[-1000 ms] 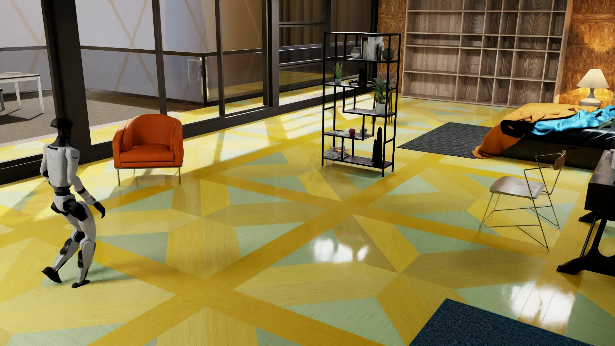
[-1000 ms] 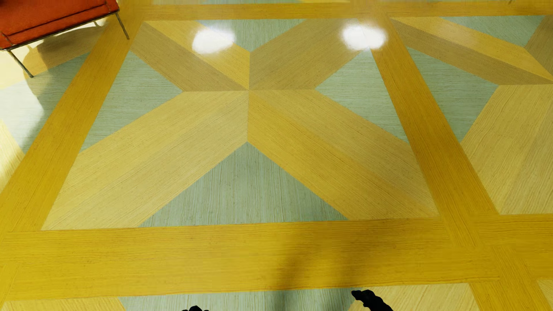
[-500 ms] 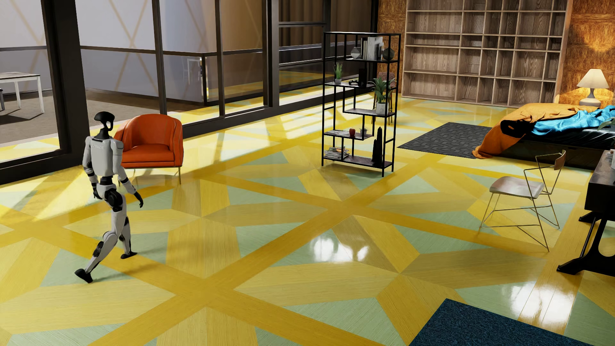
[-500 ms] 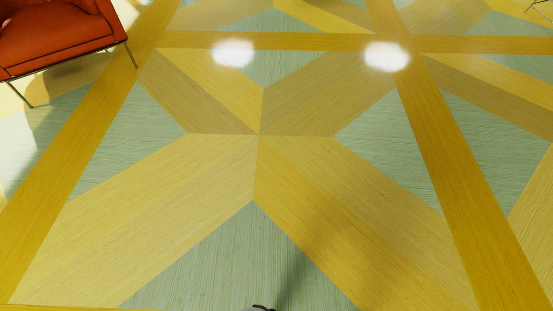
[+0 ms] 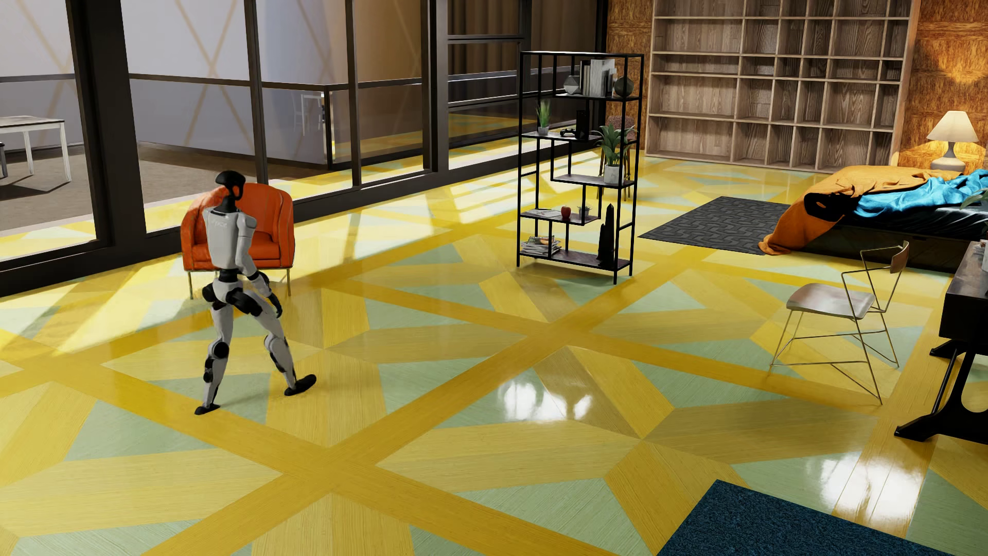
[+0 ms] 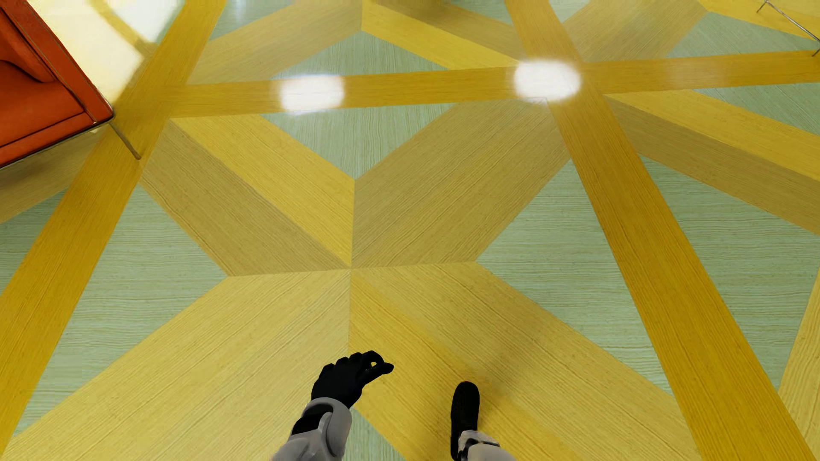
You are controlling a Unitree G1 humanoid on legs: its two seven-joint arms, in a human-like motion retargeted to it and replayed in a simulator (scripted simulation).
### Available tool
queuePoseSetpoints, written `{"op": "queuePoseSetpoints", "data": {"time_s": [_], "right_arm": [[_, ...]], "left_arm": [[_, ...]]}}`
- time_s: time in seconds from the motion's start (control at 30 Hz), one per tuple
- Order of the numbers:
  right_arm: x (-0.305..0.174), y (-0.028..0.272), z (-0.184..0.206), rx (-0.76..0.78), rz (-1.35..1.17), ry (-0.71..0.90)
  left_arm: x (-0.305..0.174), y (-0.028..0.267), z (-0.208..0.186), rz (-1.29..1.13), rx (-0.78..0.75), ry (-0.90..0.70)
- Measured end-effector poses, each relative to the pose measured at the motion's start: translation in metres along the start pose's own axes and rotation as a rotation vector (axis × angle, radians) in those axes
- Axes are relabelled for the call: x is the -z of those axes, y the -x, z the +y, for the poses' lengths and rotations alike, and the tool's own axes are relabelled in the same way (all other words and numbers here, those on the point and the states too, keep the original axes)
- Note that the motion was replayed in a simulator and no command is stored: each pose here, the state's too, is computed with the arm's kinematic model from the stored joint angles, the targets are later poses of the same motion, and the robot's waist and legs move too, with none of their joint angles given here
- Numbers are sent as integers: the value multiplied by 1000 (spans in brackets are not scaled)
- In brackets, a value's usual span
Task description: Go to the wood shelves
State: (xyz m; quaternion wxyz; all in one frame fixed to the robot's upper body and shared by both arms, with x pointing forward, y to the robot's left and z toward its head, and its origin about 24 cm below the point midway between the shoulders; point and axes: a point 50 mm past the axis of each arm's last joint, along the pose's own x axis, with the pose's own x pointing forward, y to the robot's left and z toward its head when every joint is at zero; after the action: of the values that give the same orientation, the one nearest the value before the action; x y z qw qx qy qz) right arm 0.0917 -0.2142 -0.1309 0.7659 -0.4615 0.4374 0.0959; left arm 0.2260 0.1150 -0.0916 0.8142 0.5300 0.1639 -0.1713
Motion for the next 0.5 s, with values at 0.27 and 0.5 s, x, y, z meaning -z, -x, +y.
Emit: {"op": "queuePoseSetpoints", "data": {"time_s": [0.27,0.5], "right_arm": [[8,4,33,-44,147,-108],[-50,-21,-2,58,-80,-66]], "left_arm": [[46,35,-47,219,209,-72],[100,83,-55,390,224,16]]}}
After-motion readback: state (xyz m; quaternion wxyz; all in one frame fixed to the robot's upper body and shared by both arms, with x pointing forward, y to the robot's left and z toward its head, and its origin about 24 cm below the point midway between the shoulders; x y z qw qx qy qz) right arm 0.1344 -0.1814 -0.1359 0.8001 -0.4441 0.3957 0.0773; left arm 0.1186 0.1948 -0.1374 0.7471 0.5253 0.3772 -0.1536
